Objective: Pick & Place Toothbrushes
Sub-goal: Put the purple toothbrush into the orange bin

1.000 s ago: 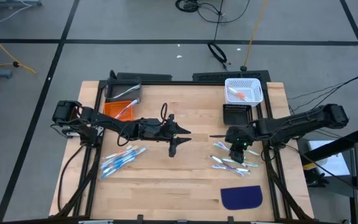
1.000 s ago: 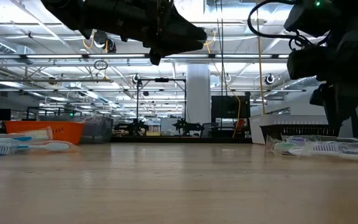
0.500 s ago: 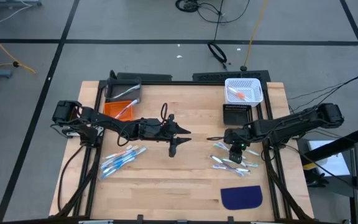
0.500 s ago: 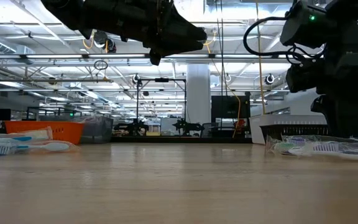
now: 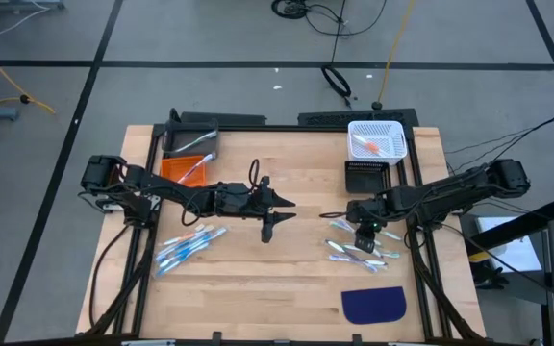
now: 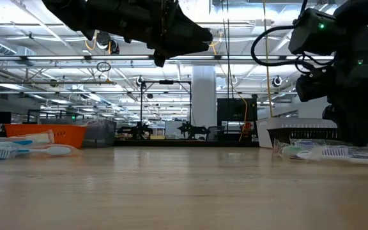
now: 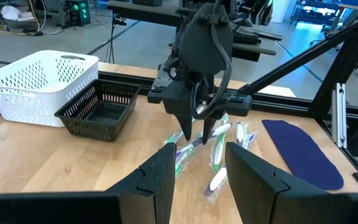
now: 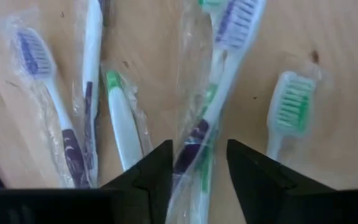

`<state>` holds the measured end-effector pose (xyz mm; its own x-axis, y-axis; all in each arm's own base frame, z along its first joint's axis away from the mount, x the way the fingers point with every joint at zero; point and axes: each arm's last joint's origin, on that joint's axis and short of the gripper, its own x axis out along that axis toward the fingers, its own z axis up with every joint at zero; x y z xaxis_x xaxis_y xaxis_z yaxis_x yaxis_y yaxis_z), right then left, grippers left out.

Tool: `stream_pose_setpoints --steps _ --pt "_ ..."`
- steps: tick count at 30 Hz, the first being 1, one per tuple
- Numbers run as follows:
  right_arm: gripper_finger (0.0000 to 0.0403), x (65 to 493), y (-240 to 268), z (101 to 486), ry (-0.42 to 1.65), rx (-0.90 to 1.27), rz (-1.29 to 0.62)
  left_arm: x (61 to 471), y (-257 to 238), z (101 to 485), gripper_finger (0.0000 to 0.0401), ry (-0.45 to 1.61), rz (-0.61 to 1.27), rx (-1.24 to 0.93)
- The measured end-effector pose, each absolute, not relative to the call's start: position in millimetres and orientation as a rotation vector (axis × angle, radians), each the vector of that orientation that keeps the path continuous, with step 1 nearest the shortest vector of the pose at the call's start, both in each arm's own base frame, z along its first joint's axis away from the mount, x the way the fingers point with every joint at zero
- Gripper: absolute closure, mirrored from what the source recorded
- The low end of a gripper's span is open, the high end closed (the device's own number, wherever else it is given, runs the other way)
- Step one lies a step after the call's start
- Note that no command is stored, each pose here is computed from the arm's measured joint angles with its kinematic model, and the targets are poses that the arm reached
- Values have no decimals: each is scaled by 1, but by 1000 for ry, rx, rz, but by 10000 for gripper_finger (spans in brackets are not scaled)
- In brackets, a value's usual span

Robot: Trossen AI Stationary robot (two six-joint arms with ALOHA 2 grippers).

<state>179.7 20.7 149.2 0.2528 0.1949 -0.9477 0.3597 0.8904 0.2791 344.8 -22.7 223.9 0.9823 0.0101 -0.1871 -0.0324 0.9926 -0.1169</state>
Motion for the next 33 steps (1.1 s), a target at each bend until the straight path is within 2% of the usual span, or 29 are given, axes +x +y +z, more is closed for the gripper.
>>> stream_pose_setpoints --steps 3,6,8,17,25,30,33 --pt "305 180 20 150 1314 482 -124 345 -23 224 260 187 21 -120" --pt "369 182 21 152 1281 481 -109 345 -23 224 260 187 21 -120" --pt "391 184 21 153 1261 471 -91 345 -23 224 260 187 22 -120" --pt "401 202 22 181 1173 438 -50 345 -23 224 260 182 22 -120" --pt "403 227 20 214 915 299 -86 345 -23 225 261 180 22 -124" --pt "403 242 21 229 706 216 -23 345 -23 227 260 157 20 -127" --pt "403 245 19 234 634 163 -69 346 -23 230 260 119 18 -130"
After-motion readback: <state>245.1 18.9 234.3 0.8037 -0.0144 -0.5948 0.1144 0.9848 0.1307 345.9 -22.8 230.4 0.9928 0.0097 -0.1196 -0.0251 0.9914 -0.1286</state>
